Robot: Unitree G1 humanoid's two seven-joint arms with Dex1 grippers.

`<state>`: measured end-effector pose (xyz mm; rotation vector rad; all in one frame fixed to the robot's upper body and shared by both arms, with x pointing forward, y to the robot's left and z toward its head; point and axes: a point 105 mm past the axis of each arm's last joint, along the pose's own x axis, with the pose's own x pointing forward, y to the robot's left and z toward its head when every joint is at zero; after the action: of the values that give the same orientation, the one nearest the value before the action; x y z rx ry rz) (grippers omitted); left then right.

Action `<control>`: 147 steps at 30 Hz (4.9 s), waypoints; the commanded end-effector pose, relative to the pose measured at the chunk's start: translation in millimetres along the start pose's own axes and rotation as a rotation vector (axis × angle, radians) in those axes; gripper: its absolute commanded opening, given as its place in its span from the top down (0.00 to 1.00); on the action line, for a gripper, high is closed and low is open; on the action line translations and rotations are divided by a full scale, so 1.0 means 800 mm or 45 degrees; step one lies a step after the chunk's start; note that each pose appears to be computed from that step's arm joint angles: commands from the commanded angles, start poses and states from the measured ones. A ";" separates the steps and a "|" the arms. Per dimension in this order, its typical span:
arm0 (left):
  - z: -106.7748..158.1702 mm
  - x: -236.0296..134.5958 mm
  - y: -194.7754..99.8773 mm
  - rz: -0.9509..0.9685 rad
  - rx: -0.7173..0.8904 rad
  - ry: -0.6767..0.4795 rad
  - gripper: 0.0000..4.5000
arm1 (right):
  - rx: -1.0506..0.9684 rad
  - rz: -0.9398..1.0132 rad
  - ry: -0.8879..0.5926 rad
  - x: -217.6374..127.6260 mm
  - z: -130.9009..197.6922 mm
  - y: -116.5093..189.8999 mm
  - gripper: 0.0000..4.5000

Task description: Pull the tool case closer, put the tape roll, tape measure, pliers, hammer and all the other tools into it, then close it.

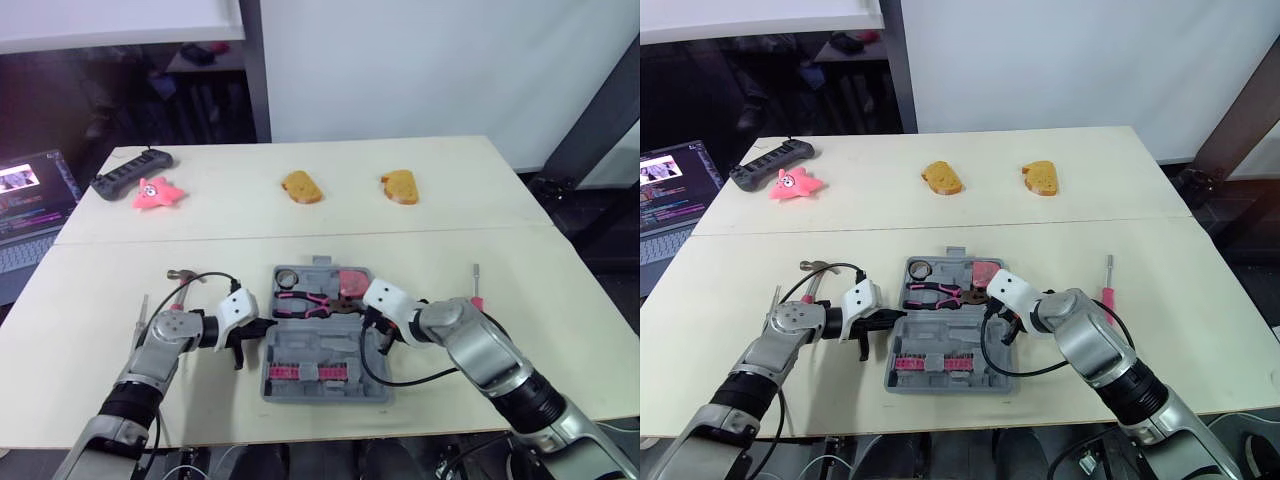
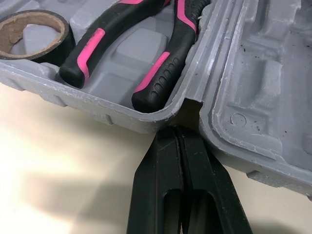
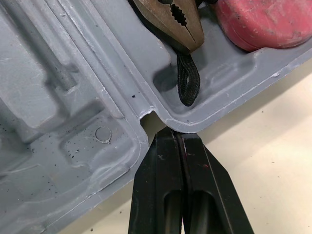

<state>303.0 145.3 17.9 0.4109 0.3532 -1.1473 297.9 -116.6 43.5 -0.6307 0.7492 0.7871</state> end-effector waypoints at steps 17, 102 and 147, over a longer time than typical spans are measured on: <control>-0.023 0.000 -0.026 -0.045 -0.092 0.034 1.00 | -0.093 0.187 -0.085 0.016 0.028 0.050 1.00; -0.058 -0.253 0.026 1.277 -0.840 0.020 0.01 | 0.202 0.011 -0.931 -0.188 0.029 0.011 0.00; -0.089 -0.195 0.065 1.269 -1.374 0.523 0.54 | -0.092 0.232 -0.847 -0.138 0.074 0.048 0.00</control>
<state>296.2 327.6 48.2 -0.1442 0.8747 0.2021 237.5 -97.0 149.5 -0.3038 0.1983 1.1078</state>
